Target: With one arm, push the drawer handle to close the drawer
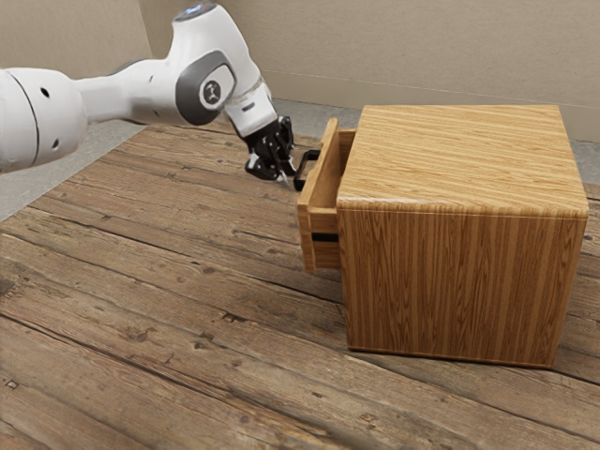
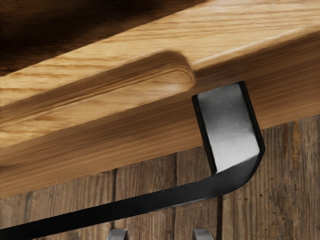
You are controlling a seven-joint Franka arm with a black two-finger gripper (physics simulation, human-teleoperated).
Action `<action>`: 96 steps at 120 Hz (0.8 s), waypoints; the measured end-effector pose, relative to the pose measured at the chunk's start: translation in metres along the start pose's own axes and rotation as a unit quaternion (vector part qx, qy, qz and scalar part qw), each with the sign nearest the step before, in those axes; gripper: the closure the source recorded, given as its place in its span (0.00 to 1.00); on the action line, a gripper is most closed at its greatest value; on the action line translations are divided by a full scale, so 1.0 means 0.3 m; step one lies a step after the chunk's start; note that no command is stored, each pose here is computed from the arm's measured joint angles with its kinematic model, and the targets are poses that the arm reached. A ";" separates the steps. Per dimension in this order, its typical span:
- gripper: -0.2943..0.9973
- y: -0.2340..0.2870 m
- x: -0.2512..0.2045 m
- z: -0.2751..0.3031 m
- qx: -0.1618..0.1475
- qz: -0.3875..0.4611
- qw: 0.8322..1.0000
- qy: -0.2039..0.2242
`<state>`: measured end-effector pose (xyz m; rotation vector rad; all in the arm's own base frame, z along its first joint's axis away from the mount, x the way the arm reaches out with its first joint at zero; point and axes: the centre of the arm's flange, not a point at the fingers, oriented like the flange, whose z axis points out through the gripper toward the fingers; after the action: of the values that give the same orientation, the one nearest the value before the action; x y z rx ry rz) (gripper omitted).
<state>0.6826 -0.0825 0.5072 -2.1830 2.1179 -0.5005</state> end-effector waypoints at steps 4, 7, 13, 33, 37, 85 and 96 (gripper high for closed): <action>0.68 -0.005 0.016 0.005 0.002 0.002 1.000 0.003; 0.68 -0.008 0.025 0.010 0.002 0.003 1.000 0.005; 0.68 -0.012 0.042 0.018 0.003 0.005 1.000 0.008; 0.68 -0.023 0.094 0.032 0.007 0.009 1.000 0.019; 0.68 -0.025 0.102 0.034 0.008 0.009 1.000 0.021; 0.67 -0.036 0.140 0.052 0.011 0.006 0.999 0.029; 0.67 -0.004 0.115 -0.019 0.018 -0.001 1.000 0.018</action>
<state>0.6824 -0.1151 0.5193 -2.1737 2.1076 -0.5772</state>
